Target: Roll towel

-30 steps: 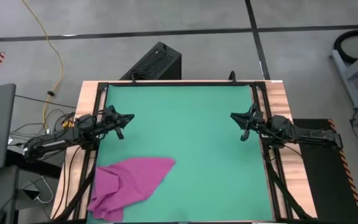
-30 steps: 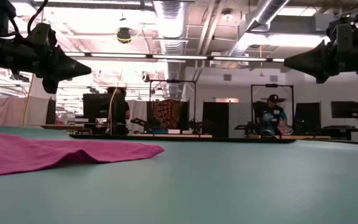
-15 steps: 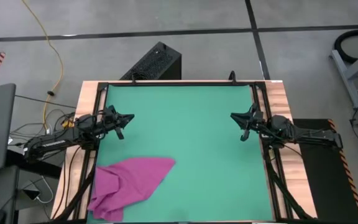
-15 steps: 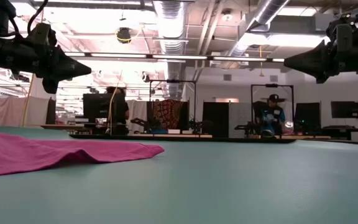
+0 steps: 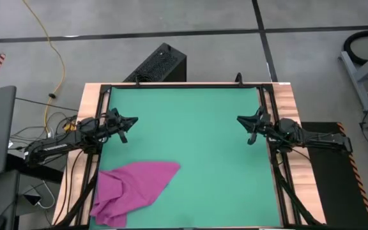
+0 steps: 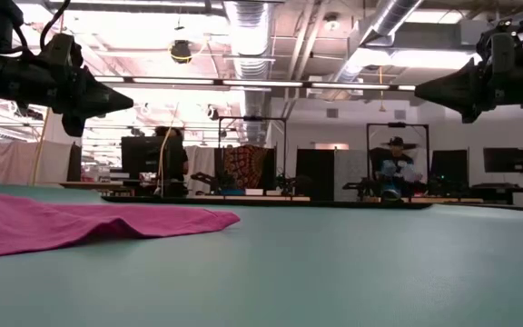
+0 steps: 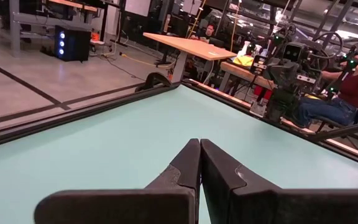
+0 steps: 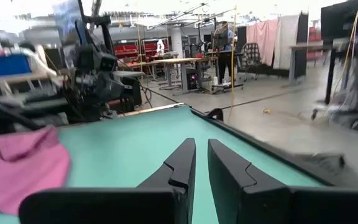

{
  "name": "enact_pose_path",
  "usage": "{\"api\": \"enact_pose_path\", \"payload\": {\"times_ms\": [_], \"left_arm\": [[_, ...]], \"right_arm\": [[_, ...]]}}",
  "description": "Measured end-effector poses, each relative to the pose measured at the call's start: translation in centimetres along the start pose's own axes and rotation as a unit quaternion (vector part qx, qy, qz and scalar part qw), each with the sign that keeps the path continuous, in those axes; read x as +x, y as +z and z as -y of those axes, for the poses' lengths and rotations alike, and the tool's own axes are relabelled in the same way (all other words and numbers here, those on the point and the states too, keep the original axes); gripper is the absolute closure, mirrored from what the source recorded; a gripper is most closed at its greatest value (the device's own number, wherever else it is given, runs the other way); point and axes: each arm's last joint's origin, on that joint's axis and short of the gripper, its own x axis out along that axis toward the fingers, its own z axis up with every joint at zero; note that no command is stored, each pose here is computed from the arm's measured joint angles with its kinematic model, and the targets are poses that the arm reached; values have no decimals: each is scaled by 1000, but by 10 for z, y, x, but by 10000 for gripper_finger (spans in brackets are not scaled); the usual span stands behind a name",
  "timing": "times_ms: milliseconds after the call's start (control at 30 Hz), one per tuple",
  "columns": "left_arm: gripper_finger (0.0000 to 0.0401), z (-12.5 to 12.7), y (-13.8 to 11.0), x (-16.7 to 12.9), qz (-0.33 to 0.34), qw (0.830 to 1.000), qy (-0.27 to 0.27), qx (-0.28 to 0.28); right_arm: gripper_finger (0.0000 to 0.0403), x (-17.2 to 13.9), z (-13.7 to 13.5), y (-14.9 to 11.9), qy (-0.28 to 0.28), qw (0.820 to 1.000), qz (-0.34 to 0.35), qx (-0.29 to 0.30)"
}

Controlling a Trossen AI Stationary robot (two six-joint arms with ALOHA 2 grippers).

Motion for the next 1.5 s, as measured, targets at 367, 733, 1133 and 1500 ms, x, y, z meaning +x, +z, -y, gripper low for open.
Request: {"api": "enact_pose_path", "payload": {"times_ms": [367, 733, 1133, 1500], "left_arm": [[401, -3, 4, 0, 34, 996, 57, -57], [341, 17, 30, -5, 45, 992, -115, -3], [232, 64, 74, 22, -128, 966, -207, 89], [230, 118, 33, 123, -340, 866, -293, 220]], "right_arm": [[336, 0, 0, 4, 0, 998, 21, 64], [336, 0, -1, 3, 3, 1000, 17, 8], [335, 0, 0, 1, 0, 1000, 5, 8], [335, 0, 1, -4, -15, 999, -20, 26]]}}
